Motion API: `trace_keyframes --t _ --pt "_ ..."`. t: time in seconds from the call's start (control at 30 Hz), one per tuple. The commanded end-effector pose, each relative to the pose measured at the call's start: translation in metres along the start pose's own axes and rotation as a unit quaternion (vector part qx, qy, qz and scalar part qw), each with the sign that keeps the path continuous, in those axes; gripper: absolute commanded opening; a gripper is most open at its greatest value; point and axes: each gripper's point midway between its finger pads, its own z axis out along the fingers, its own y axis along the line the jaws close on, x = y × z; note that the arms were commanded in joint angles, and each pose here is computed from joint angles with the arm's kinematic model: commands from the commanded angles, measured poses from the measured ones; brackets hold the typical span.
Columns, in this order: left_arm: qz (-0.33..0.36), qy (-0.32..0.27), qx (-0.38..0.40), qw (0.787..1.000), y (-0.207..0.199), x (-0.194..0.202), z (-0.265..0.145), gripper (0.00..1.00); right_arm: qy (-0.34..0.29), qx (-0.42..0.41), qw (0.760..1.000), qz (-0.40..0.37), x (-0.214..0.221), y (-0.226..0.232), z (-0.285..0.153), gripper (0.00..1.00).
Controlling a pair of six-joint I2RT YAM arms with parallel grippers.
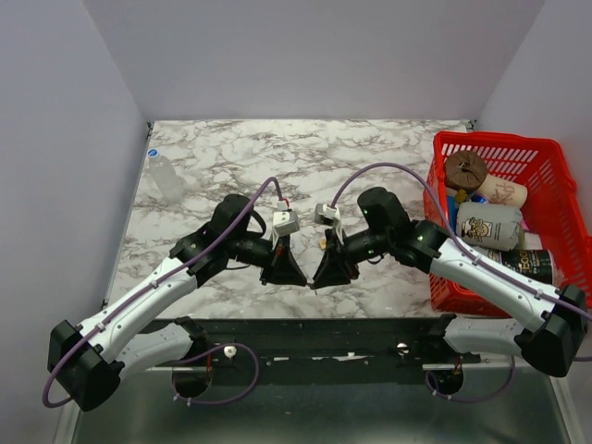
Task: Unlock with the key
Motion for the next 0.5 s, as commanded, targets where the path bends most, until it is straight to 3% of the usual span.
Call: trace_keyframes --t 0.0,0.27,0.43,0.47 --pt "0.014 -0.001 0.014 1.000 -0.0040 -0.0029 -0.0003 0.00 0.007 -0.023 1.000 0.004 0.0064 0.0056 0.0052 0.31" --pt "0.018 -0.004 0.005 1.000 -0.0006 -0.0049 -0.0001 0.00 0.014 -0.026 1.000 0.008 0.0110 0.0032 0.0093 0.24" --pt "0.024 -0.008 -0.003 1.000 0.0014 -0.0070 -0.0005 0.00 0.015 -0.029 0.999 0.009 0.0126 0.0028 0.0109 0.01" --pt "0.025 -0.011 -0.012 1.000 0.0040 -0.0081 -0.0012 0.00 0.015 -0.030 0.999 0.010 0.0132 0.0028 0.0112 0.01"
